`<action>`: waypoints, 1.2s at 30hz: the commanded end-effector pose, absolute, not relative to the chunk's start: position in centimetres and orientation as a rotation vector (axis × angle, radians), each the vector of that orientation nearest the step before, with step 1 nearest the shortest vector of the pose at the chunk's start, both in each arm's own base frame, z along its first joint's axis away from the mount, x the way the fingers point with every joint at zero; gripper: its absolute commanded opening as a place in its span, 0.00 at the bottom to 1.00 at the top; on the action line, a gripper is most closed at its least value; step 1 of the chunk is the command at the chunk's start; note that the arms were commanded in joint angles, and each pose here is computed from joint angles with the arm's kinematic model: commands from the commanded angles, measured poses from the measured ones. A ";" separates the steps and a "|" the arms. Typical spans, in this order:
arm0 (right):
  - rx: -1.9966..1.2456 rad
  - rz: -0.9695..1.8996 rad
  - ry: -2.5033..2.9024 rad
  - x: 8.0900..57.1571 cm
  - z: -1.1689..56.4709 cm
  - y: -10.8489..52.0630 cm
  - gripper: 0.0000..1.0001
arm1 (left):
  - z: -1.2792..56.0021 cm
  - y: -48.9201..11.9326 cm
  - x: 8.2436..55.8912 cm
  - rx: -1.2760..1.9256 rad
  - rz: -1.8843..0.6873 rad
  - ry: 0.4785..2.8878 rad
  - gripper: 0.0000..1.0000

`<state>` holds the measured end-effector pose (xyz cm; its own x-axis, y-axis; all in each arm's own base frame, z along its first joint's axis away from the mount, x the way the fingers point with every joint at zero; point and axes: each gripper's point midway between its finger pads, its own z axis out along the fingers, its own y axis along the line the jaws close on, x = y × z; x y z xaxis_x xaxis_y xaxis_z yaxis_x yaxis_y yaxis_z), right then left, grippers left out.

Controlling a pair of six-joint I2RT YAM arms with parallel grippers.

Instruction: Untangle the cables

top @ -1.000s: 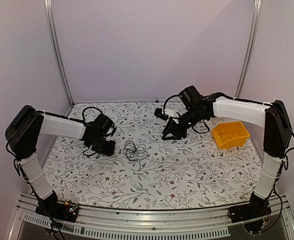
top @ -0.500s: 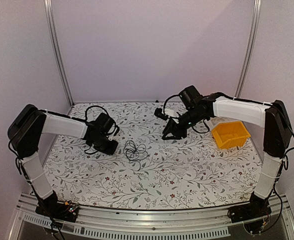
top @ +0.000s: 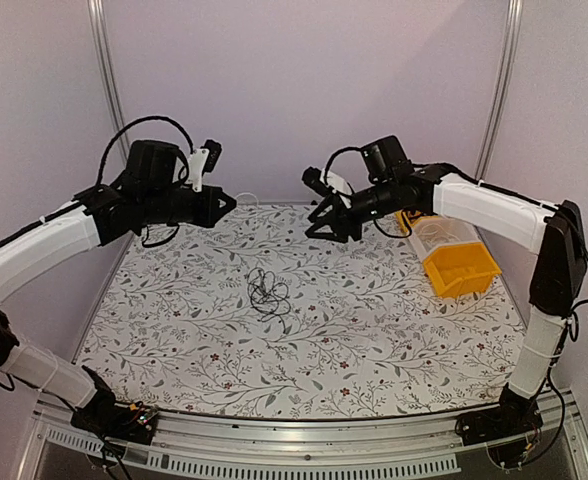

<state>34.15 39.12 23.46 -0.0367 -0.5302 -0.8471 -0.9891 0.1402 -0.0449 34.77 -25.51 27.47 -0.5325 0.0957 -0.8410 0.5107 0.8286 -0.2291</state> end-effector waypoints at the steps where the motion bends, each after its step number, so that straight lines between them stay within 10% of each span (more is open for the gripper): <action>1: -1.385 0.856 1.431 34.1 32.9 42.1 0.50 | 32.4 -28.1 33.3 0.532 -0.676 1.964 0.00; 8: -1.362 1.040 1.384 33.6 34.4 46.4 0.63 | 38.7 -30.1 31.9 0.568 -0.728 1.828 0.00; 18: -1.291 1.187 1.525 33.3 31.0 48.4 0.57 | 42.5 -30.2 31.0 0.546 -0.766 1.750 0.00; 22: -1.308 1.177 1.598 33.1 28.1 47.9 0.45 | 43.5 -30.0 31.0 0.525 -0.774 1.719 0.00; 26: -1.328 1.118 1.645 33.1 25.7 47.2 0.01 | 44.4 -29.9 31.1 0.499 -0.784 1.694 0.00; 36: -1.353 1.051 1.595 32.3 27.9 45.1 0.00 | 41.8 -29.3 31.6 0.456 -0.756 1.749 0.00</action>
<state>33.00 46.76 23.63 -0.2198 -0.3806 -0.8982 -0.9755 0.0962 0.1980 31.98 -29.66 41.78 -0.3099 -0.0461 -0.9496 0.6545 0.7142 -0.2483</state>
